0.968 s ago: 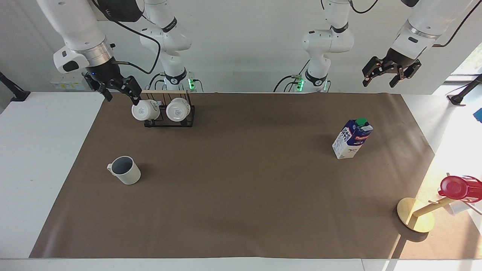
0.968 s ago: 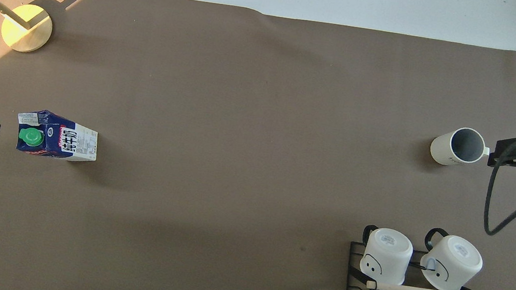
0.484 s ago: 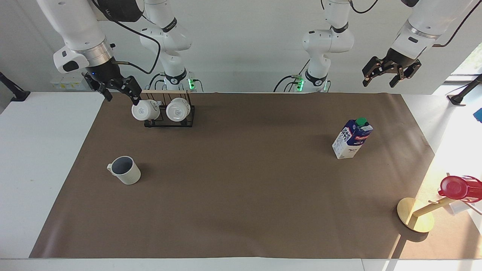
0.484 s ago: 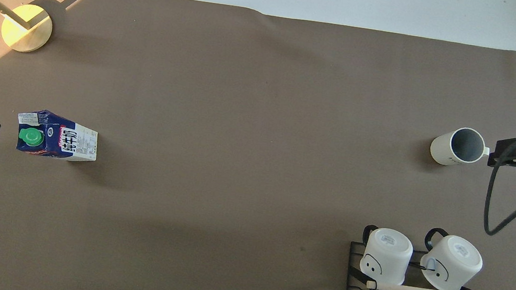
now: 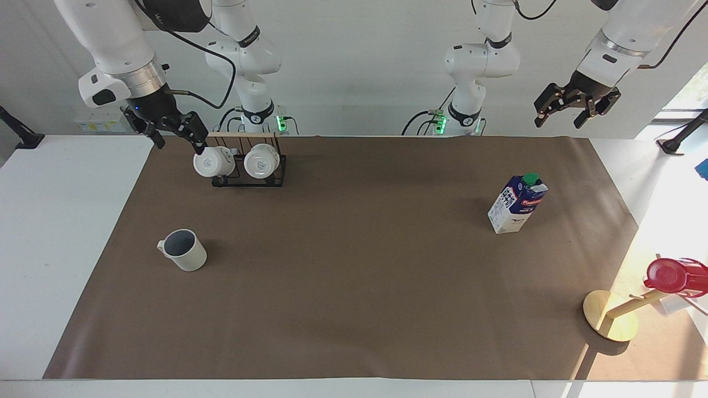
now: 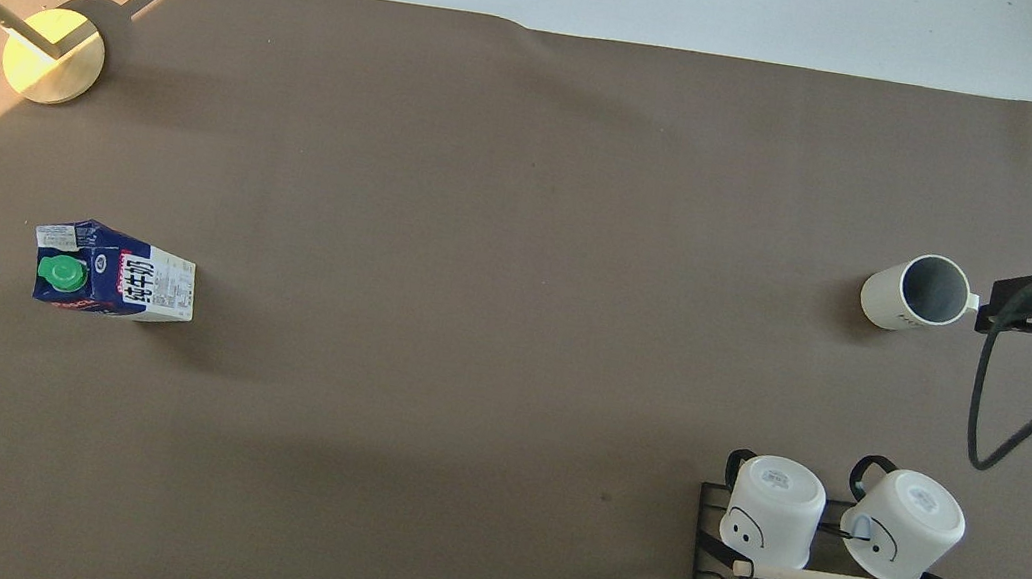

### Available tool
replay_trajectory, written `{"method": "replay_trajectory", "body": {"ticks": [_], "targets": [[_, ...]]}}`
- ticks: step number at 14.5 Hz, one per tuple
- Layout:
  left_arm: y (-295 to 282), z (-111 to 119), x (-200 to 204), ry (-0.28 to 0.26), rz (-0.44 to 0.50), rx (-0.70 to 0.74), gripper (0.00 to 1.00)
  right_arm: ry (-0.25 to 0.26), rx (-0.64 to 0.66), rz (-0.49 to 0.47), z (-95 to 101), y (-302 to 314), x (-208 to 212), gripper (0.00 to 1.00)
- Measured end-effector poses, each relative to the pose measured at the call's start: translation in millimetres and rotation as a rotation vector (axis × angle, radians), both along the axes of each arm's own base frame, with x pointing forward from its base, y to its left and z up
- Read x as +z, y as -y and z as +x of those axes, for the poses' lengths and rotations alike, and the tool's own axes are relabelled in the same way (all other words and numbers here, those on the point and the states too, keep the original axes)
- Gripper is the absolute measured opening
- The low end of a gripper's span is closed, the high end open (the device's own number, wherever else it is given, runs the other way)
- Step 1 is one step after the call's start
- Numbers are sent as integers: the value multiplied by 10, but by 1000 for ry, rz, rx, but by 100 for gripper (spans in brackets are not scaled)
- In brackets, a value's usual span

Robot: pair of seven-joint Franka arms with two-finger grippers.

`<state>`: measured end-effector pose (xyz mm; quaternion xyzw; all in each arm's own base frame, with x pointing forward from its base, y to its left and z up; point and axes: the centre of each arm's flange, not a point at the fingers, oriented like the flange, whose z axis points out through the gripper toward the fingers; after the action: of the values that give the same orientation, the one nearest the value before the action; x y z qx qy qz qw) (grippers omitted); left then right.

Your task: Place cup and milk on table

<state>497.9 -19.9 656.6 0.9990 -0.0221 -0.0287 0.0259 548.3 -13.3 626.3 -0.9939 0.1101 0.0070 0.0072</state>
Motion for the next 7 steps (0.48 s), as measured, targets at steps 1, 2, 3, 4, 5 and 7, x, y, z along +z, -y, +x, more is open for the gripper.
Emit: {"method": "replay_trajectory", "body": {"ticks": [1,2,3,4,5,7], "targets": [[1,-1,0,0,0,0,100,-9,0,0,-10,1,-8,100],[2,-1,-1,-1,0,0,100,-13,-1,0,-14,6,-11,100],[2,-1,-1,-1,0,0,100,-13,-2,0,-15,11,-9,100],[2,-1,-1,-1,0,0,100,-13,-2,0,-14,11,-8,100],[3,-1,-1,-1,0,-1,100,-12,-1,0,-14,8,-8,100],[4,-1,-1,-1,0,-1,100,-11,-1,0,-13,7,-6,100]]}}
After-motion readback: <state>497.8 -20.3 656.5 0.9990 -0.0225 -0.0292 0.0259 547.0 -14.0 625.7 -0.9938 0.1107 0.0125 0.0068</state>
